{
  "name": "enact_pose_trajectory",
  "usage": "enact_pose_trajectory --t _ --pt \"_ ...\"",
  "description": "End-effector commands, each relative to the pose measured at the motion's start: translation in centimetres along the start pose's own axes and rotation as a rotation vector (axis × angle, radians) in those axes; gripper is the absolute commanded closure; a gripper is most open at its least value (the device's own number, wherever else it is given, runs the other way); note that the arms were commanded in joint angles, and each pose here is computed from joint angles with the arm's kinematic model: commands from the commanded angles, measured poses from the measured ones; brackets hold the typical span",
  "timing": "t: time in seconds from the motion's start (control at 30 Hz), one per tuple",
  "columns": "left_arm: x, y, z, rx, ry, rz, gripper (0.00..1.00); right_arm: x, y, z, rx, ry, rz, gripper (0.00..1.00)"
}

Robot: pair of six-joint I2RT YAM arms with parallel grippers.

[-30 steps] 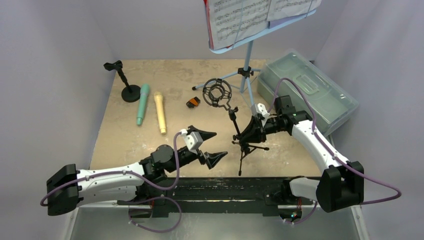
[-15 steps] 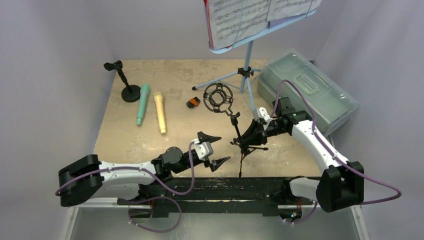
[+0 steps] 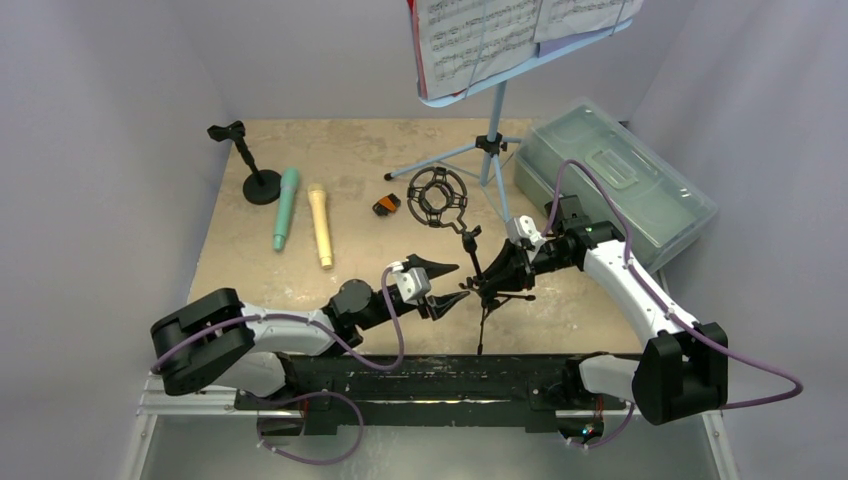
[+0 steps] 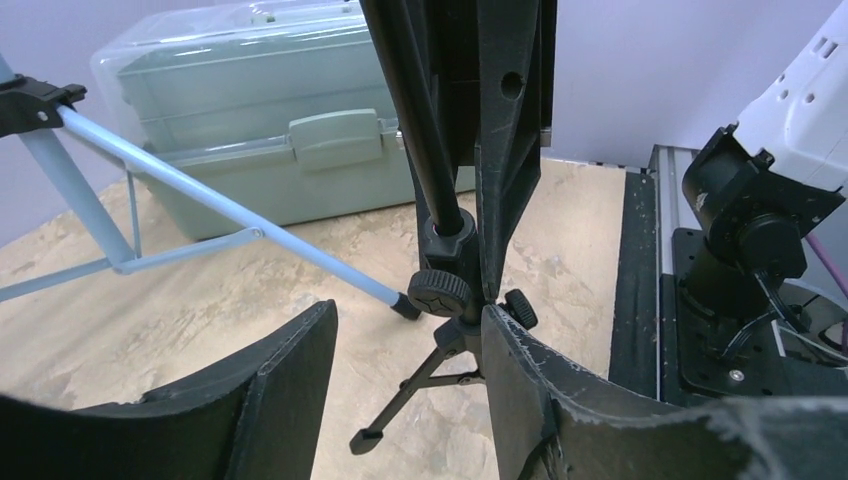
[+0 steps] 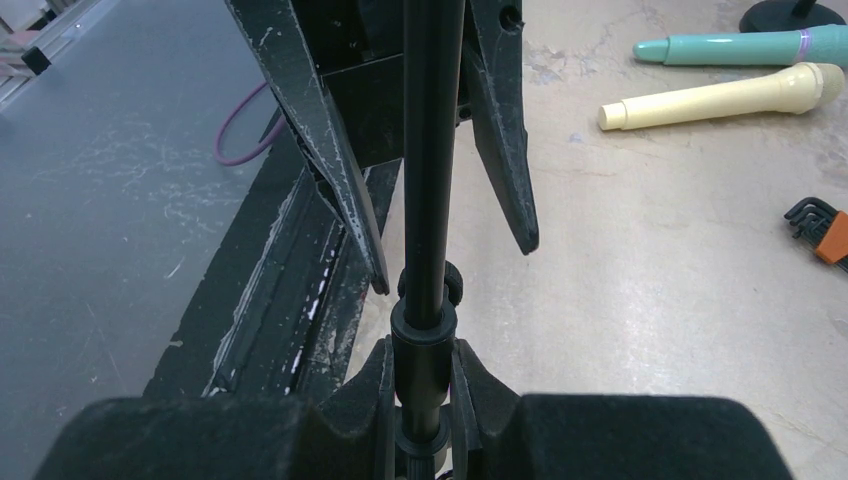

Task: Pack up the instrument practice props
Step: Unscrew the knob on the microphone stand.

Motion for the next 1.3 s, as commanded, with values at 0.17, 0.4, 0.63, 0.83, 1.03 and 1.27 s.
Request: enact_pose_trajectory --t 0.17,0.4,0.63,0.83,1.03,1.27 --pt "-3.7 -1.6 -0.6 0.084 0.047 -0.222 0.5 -2.2 -0.2 0.6 -0.042 0.061 -0.07 1.0" --pt "-3.3 -2.2 -1.1 0.125 0.071 -0.223 0.64 -2.2 -0.1 0.6 -0.041 0.064 -0.069 1.0" --pt "-2.9 -2.2 -0.9 0.116 0.132 -0.18 1.0 -2.2 -0.1 0.5 -0.037 0.068 -0.065 1.0" --pt "-2.2 -3.5 0.0 -0.004 0.517 -0.02 1.0 -2.0 0.0 -0.1 -0.014 0.077 -0.04 1.0" --pt "-1.4 -3.2 0.1 -0.171 1.153 0.027 1.0 -2.0 0.1 -0.8 0.019 0.059 -0.024 1.0" --pt "-4.0 -3.3 0.7 -0.181 1.42 -0.09 1.0 -1.9 0.1 -1.1 0.034 0.05 -0.02 1.0"
Point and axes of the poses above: each gripper's point midway between its finger pads, its own y axis back along the fingers, its own z axis along the line the jaws close on, x = y × z, the point moved 2 cm from there along y, back along the fingers, and after that the axes turned 10 degrees about -y, right-handed, at the moved point
